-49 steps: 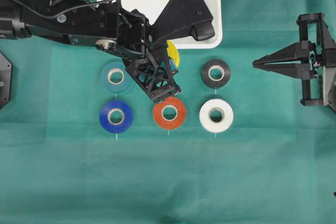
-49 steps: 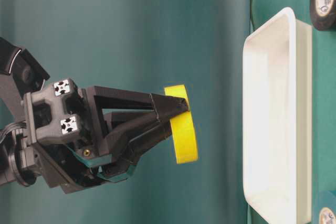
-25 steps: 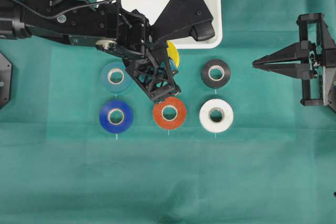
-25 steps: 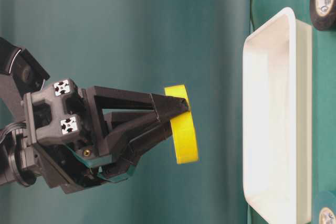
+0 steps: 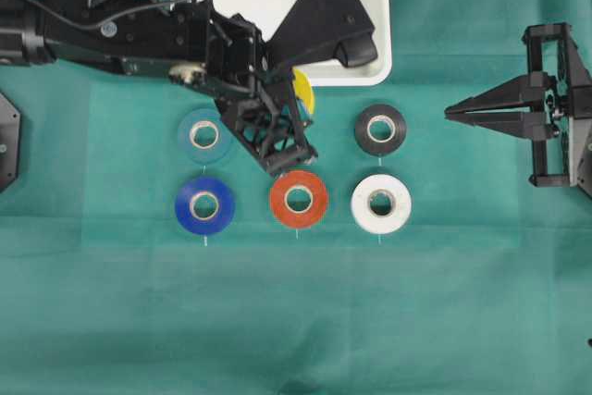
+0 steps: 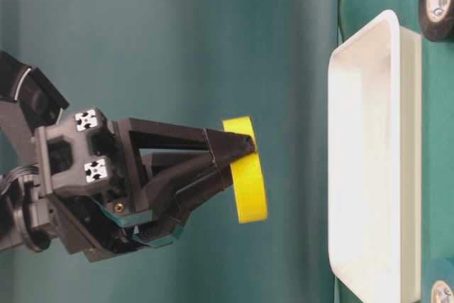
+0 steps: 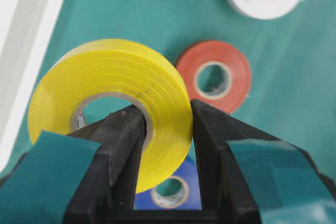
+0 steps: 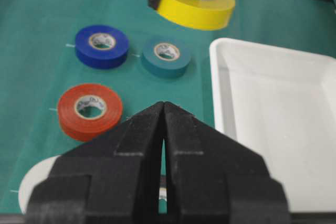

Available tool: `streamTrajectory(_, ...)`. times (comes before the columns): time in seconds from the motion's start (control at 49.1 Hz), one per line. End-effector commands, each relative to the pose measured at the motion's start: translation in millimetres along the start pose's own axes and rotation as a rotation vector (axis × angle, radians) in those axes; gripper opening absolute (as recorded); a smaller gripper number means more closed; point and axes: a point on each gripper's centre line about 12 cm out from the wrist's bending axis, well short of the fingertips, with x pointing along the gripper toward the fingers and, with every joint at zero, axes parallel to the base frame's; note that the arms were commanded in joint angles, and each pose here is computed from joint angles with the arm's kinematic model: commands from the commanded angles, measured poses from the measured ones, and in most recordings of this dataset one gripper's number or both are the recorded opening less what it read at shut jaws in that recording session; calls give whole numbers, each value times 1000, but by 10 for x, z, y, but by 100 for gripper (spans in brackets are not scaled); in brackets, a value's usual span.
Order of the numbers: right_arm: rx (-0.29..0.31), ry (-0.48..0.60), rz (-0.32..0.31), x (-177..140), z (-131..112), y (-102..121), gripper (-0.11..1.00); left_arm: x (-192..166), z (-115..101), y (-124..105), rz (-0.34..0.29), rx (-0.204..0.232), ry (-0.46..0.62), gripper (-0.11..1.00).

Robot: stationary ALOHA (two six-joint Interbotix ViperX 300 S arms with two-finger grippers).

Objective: Place the tape from the fixed location into the white case.
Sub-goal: 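Lift the yellow tape roll off the table with the left gripper, then carry the yellow roll back over the white tray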

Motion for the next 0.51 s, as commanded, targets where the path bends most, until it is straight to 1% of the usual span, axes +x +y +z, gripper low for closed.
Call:
streamTrajectory(0.0, 1, -21, 0, 10, 84, -1, 1, -255, 112, 97, -9, -15, -63, 24)
streamTrajectory(0.081, 2, -20, 0, 13, 81, -1, 1, -262, 167, 215, 4, -15, -70, 24)
streamTrajectory(0.143, 1, -21, 0, 10, 84, -1, 1, -269, 209, 310, 13, -24, -76, 24)
streamTrajectory(0.367, 0, -20, 0, 10, 82, -1, 1, -312, 335, 664, 49, -86, -96, 24)
streamTrajectory(0.428, 1, -20, 0, 10, 82, -1, 1, -319, 358, 752, 58, -92, -98, 24)
streamTrajectory(0.489, 0, -21, -2, 14, 87, -5, 1, -329, 374, 821, 67, -87, -97, 24)
